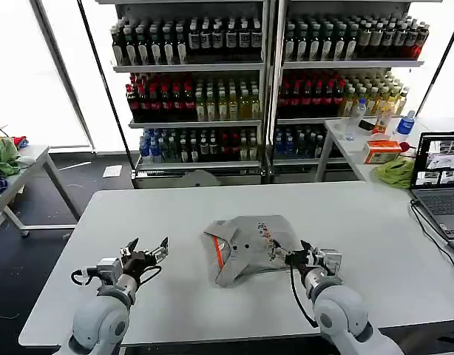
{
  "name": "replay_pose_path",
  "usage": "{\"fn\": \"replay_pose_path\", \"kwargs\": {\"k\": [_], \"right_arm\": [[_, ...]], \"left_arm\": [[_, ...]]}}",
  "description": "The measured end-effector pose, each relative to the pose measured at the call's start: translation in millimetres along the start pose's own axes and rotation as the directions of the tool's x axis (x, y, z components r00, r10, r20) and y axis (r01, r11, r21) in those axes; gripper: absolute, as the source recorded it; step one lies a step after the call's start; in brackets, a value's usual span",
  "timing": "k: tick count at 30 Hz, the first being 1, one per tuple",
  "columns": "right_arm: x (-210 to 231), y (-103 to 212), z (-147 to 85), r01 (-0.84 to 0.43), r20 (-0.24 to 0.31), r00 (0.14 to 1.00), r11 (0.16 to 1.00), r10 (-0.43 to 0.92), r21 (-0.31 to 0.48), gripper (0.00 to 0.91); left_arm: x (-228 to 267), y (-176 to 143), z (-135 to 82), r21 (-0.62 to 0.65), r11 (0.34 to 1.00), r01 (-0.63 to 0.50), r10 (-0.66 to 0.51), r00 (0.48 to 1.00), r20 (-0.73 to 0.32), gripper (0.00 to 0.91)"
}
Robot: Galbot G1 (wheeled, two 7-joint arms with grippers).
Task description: Fold and organize the clothes.
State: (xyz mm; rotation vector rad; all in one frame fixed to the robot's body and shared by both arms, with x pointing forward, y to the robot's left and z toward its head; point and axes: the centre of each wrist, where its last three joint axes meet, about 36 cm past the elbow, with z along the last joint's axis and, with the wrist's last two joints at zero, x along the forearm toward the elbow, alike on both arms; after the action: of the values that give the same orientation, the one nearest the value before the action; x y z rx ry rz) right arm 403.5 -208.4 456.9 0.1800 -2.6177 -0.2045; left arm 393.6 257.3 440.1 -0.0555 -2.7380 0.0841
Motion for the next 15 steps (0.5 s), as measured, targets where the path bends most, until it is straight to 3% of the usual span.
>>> {"fn": "replay_pose_path", "kwargs": {"k": [6, 15], "right_arm": [[7.7, -2.0, 9.2, 0.02, -0.052, 0.998, 0.999, -0.022, -0.037, 0.907], [4.5, -1.9, 14.8, 0.027, -0.086, 0.996, 0.996, -0.034, -0.08, 0.907]], "left_arm": [[1.8, -0.2, 3.6, 0.001, 1.0, 0.004, -0.004, 1.0, -0.005, 0.907], [2.7, -3.3, 4.8, 0.006, 1.0, -0.003, 0.003, 1.0, -0.006, 0.907]]}}
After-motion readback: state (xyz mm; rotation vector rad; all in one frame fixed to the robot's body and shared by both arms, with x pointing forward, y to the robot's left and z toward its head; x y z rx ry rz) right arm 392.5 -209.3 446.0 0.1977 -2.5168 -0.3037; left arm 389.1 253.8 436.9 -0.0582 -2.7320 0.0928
